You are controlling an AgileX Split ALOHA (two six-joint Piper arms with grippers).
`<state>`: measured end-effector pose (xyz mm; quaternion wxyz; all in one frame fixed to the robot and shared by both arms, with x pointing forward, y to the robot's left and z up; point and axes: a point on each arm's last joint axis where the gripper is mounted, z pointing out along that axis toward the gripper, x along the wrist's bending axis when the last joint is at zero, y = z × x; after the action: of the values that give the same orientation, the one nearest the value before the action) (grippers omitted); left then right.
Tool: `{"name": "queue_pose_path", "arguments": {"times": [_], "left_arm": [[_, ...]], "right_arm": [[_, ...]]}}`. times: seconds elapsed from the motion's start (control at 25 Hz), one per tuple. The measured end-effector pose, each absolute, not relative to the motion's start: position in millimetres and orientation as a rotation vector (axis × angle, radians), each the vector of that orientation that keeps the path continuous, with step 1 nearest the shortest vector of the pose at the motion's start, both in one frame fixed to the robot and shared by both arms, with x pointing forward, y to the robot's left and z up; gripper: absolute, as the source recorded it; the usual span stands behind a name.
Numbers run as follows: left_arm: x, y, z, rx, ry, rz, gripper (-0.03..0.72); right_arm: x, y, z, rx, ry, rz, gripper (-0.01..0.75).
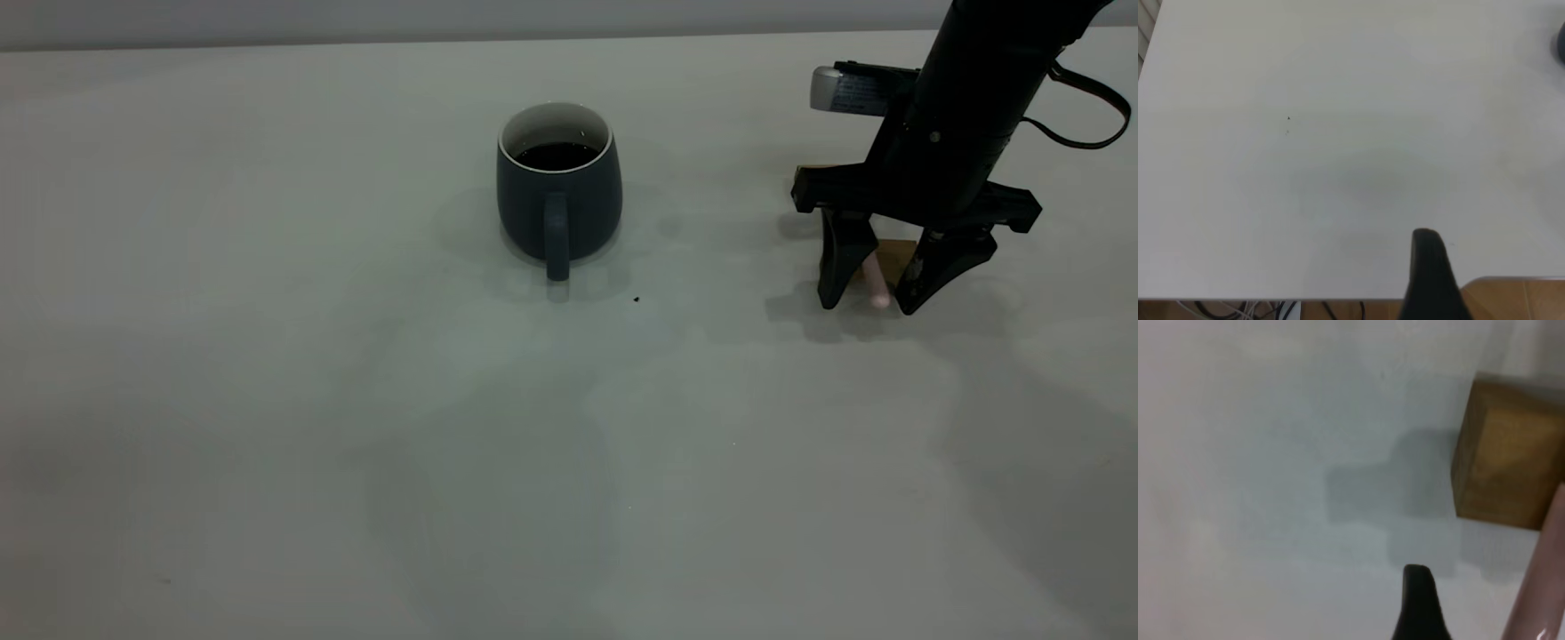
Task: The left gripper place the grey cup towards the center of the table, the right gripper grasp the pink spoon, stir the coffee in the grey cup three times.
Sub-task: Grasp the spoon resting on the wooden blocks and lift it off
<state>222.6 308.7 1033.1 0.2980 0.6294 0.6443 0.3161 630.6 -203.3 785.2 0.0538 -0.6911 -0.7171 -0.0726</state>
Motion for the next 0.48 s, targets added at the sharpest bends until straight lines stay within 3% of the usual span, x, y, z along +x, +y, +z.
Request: {"name": "queue_pose_path", "arguments": {"times": [0.28,0.48], "left_arm": [[222.6,308.7,1033.1,1.673,1.712,0.84,0.567],[222.6,308.7,1033.1,1.673,1.712,0.84,0.567]], "right_arm": [[632.0,-205.3,778.8,-2.093,-2.225,-0.216,0.571],[632.5,-206.2,777.8,-2.087,-2.248,-0.214,0.429]]}}
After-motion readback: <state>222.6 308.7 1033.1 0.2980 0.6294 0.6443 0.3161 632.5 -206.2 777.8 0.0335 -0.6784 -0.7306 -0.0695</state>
